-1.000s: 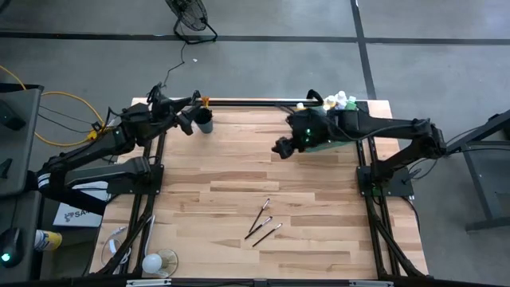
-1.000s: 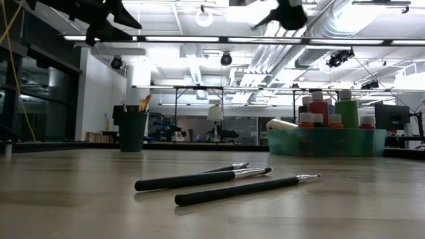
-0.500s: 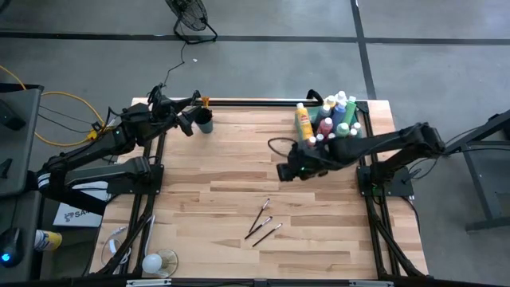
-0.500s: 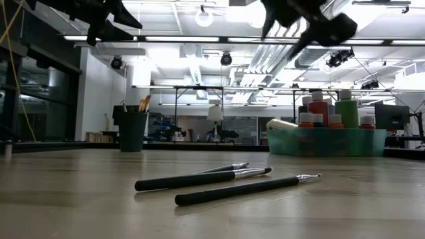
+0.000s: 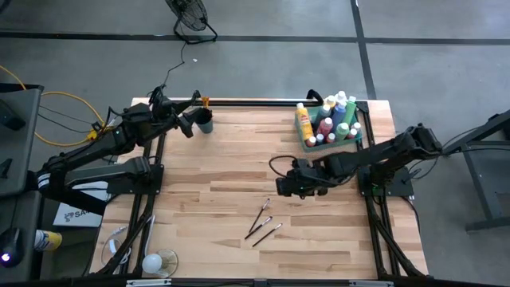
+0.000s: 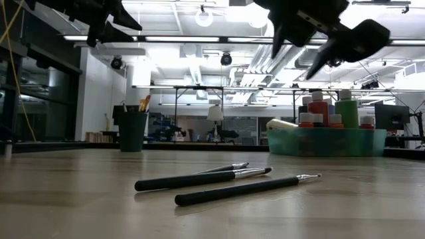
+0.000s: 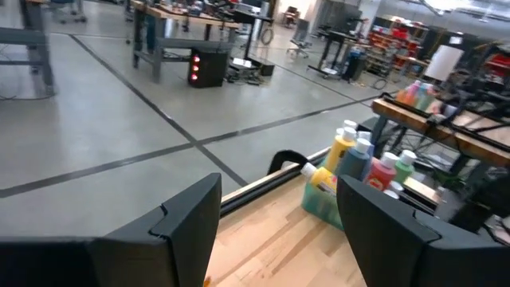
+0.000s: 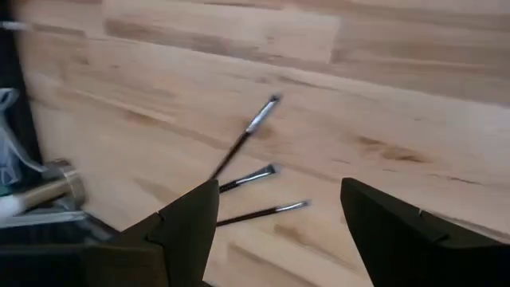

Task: Pick & Place Paint Supplies
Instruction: Put the silver paintbrush into the blue cup

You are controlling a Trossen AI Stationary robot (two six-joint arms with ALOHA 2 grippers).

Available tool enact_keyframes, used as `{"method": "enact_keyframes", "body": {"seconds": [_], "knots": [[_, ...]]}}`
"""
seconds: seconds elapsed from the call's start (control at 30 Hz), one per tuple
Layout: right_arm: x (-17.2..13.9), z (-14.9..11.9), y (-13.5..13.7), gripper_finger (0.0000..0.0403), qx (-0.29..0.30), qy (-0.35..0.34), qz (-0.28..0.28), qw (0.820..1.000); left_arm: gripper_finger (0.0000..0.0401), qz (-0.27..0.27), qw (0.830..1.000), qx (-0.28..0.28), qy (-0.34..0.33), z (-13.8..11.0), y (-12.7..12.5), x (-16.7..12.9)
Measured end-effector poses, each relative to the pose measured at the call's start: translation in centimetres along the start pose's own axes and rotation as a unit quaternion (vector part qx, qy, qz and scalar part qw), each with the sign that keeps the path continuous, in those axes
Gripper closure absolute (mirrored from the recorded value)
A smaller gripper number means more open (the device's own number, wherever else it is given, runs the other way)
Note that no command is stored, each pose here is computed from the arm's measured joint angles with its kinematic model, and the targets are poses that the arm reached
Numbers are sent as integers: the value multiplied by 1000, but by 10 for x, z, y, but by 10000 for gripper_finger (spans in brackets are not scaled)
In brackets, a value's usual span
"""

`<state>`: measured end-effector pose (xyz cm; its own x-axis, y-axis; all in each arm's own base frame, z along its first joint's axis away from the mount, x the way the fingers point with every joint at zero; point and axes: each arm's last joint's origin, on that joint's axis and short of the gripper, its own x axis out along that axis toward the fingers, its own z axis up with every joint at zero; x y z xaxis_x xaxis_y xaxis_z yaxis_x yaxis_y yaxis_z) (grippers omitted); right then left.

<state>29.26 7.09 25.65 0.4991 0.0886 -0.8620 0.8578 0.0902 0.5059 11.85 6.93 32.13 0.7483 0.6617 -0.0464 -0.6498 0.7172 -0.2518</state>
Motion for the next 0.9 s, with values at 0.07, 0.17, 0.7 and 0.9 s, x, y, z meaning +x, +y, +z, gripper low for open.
{"method": "enact_keyframes", "body": {"seconds": [0.07, 0.17, 0.7, 0.9], "knots": [[4, -4, 0, 145, 2, 6, 19, 1000, 157, -15, 1000, 0, 4, 0, -1, 0], [9, -7, -1, 145, 8, 4, 42, 999, 157, -43, 999, 2, 12, -1, -2, 0], [35, -67, -14, 145, 209, -2, 62, 976, 157, -109, 992, 26, 60, -8, -5, -1], [45, -80, -9, 145, 273, -25, 73, 959, 157, -143, 986, 44, 78, -11, -6, -2]]}}
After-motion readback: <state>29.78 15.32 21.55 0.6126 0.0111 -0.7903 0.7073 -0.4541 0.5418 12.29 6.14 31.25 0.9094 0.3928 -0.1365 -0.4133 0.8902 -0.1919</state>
